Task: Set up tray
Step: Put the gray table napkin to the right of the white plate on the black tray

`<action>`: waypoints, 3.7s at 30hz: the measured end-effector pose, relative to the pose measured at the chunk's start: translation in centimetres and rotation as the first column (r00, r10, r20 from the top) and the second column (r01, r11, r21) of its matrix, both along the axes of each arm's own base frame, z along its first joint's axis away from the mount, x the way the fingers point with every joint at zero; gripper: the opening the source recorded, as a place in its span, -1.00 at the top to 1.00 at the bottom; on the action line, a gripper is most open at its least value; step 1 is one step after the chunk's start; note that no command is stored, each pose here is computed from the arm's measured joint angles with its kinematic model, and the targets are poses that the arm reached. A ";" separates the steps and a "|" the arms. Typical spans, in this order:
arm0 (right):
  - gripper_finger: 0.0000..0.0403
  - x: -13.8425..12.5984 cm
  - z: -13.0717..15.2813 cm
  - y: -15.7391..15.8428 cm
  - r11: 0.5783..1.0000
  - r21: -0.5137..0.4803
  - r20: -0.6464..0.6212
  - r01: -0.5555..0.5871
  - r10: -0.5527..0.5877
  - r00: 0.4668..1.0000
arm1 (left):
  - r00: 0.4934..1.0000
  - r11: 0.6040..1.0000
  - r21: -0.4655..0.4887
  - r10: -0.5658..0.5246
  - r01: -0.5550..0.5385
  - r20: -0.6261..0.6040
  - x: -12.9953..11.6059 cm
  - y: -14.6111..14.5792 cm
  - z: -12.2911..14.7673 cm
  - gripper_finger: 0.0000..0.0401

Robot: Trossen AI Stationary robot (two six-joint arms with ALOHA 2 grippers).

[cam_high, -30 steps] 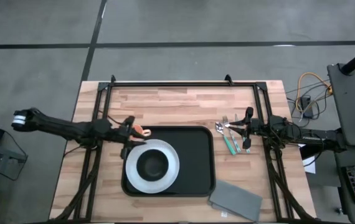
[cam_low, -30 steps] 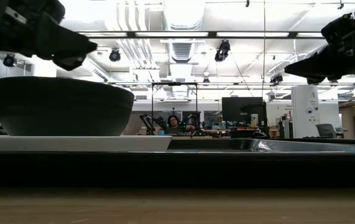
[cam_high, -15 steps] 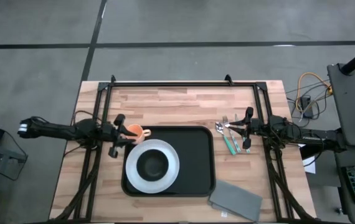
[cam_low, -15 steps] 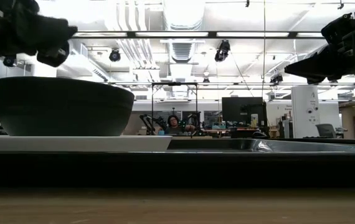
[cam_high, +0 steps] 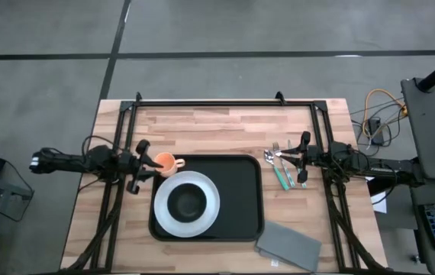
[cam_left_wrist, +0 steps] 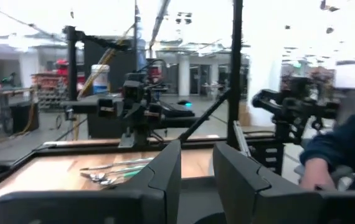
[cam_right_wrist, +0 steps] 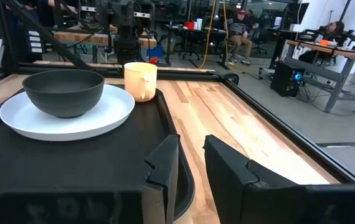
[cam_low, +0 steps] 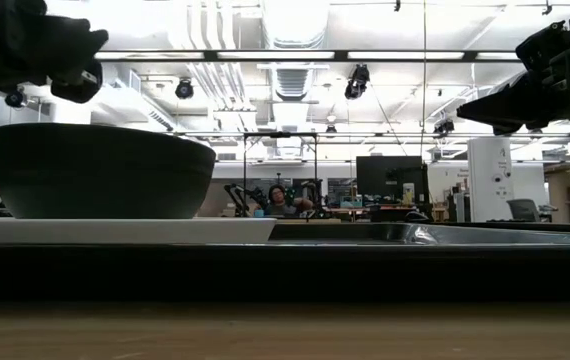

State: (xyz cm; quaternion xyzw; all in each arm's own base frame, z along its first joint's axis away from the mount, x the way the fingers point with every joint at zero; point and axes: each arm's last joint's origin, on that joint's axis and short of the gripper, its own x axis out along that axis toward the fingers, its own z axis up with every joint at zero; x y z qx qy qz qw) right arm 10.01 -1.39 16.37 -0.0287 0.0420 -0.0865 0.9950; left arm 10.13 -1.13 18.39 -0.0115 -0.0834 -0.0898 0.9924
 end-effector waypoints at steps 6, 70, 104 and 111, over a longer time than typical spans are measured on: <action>0.66 0.0 0.0 0.0 1.000 0.000 0.000 0.000 0.000 1.000 | 0.999 0.999 0.016 -0.035 0.034 0.017 -0.4 -0.1 0.0 0.63; 0.66 0.0 0.0 0.0 1.000 0.000 0.000 0.000 0.000 1.000 | 0.964 0.995 0.073 -0.046 0.068 -0.260 0.3 -0.2 -2.5 0.63; 0.66 0.1 0.3 0.5 0.958 0.242 0.069 -0.151 0.138 0.988 | 0.998 0.997 0.052 -0.049 0.051 -0.032 -0.1 -0.2 -0.4 0.63; 0.64 0.0 0.3 1.0 0.855 0.419 0.091 -0.305 0.295 0.951 | 0.997 0.997 0.054 -0.049 0.052 -0.052 0.0 -0.2 -0.6 0.63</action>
